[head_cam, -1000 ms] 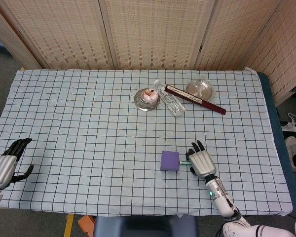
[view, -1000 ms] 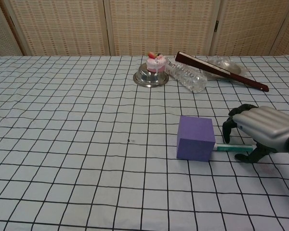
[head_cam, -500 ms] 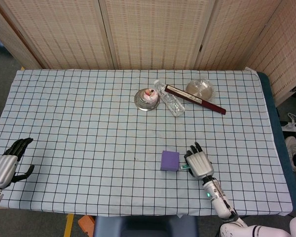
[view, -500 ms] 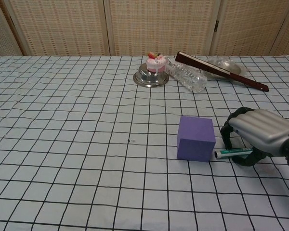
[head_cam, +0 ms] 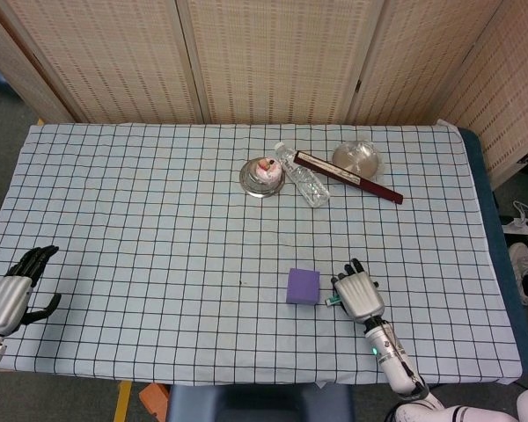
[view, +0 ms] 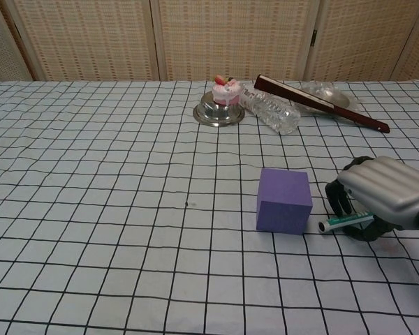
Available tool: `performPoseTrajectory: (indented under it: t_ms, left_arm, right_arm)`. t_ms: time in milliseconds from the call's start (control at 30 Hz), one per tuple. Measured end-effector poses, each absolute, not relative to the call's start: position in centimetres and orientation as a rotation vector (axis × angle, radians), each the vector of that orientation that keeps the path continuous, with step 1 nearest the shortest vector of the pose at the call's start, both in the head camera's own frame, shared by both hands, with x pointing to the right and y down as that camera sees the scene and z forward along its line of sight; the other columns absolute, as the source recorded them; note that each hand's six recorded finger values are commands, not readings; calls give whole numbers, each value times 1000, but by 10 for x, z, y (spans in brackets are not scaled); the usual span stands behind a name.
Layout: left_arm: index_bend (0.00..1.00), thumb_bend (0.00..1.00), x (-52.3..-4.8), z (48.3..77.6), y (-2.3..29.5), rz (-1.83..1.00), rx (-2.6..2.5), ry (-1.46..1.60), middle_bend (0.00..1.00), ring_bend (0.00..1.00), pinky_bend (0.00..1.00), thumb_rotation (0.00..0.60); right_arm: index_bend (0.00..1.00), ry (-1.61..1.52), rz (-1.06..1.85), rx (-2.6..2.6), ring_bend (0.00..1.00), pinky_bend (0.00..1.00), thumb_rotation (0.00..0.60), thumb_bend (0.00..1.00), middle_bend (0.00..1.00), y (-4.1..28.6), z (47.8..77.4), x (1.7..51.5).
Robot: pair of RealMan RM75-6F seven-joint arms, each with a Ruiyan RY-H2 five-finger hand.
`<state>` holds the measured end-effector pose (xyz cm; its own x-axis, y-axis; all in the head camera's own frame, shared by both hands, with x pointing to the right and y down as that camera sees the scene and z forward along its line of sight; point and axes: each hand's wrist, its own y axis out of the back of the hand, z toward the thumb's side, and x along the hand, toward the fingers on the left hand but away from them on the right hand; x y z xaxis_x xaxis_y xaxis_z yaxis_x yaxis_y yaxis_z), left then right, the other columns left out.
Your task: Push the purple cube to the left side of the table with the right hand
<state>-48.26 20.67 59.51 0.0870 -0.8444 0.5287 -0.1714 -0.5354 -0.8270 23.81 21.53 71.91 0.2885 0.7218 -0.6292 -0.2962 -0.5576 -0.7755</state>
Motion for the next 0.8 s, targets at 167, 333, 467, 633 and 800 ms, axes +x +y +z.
performPoseTrajectory:
  t_ms: [167,333,467,633,800]
  left_arm:
    - [15,403,-483,594,207,-1486,-1786,999,40,7,200,600]
    - [15,403,-483,594,208,-1486,-1785,1000,40,7,201,600]
    - [15,402,-483,594,208,-1486,-1786,998,40,7,200,600]
    - [15,403,-483,594,208,-1488,-1785,998,40,7,200,600]
    - [15,402,-483,594,208,-1486,-1784,999,40,7,201,600]
  right_arm:
    - [735,-377,1429,-1652,299,196,600,273,567,219,720,239]
    - [802,-375,1437,-1639,365,225,600,312,640,220,720,242]
    - [867,-389,1446,-1616,428,258,600,355,713,217,718,248]
    - [929,-427,1442,-1598,487,288,600,398,778,213,714,253]
    - [965,-485,1427,-1600,514,301,600,430,806,204,710,255]
